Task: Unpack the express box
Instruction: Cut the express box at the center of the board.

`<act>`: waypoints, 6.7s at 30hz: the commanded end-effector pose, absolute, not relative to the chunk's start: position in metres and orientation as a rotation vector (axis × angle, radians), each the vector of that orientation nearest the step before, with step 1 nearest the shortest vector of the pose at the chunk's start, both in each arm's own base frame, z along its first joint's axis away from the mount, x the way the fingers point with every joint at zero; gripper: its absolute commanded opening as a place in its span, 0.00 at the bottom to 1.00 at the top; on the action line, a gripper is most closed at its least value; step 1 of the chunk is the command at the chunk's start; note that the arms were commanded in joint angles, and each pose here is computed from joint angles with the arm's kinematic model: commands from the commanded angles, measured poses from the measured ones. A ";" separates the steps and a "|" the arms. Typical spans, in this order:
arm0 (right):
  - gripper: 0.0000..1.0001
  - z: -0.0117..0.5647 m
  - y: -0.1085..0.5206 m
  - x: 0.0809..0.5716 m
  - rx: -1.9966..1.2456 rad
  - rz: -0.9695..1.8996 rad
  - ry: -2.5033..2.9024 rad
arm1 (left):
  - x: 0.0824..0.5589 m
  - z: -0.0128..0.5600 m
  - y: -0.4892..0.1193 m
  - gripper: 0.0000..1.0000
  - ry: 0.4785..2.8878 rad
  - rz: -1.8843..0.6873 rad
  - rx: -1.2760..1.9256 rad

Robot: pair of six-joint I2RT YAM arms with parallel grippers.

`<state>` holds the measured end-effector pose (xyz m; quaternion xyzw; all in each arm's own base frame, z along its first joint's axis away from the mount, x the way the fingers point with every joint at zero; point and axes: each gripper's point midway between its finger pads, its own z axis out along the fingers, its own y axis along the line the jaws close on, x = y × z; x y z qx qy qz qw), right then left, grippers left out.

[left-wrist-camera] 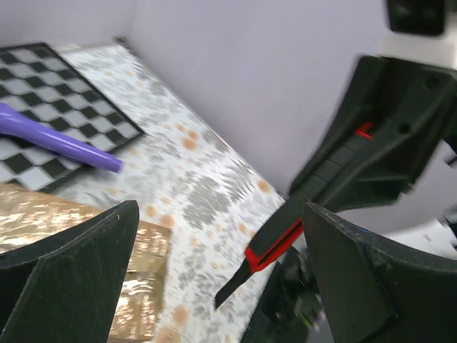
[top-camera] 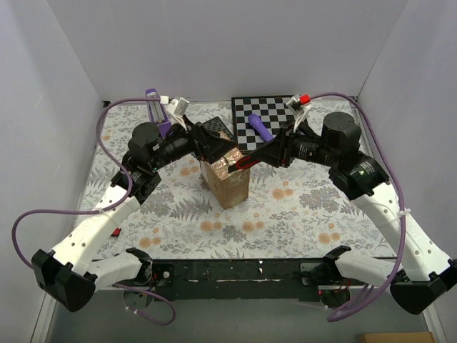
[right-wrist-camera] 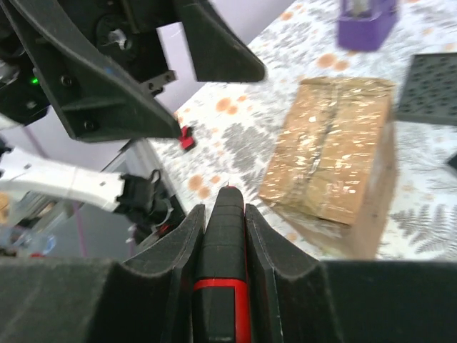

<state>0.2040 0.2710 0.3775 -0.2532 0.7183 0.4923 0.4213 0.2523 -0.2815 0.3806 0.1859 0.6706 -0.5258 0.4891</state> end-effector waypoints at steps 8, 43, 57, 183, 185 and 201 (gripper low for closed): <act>0.01 0.411 0.247 0.243 -0.442 0.945 1.562 | 0.361 0.317 -0.166 0.98 1.789 -0.563 -0.320; 0.01 0.406 0.320 0.278 -0.350 0.608 1.514 | 0.370 0.248 -0.193 0.57 1.953 -0.715 -0.056; 0.01 0.398 0.327 0.275 -0.380 0.626 1.528 | 0.369 0.236 -0.194 0.45 1.973 -0.770 -0.011; 0.01 0.298 0.307 0.272 -0.786 0.371 1.596 | 0.346 0.230 -0.210 0.00 1.956 -0.869 0.198; 0.01 0.301 0.304 0.270 -0.775 0.378 1.592 | 0.346 0.230 -0.210 0.00 1.956 -0.867 0.195; 0.01 0.308 0.295 0.258 -0.781 0.408 1.598 | 0.350 0.230 -0.208 0.00 1.960 -0.848 0.183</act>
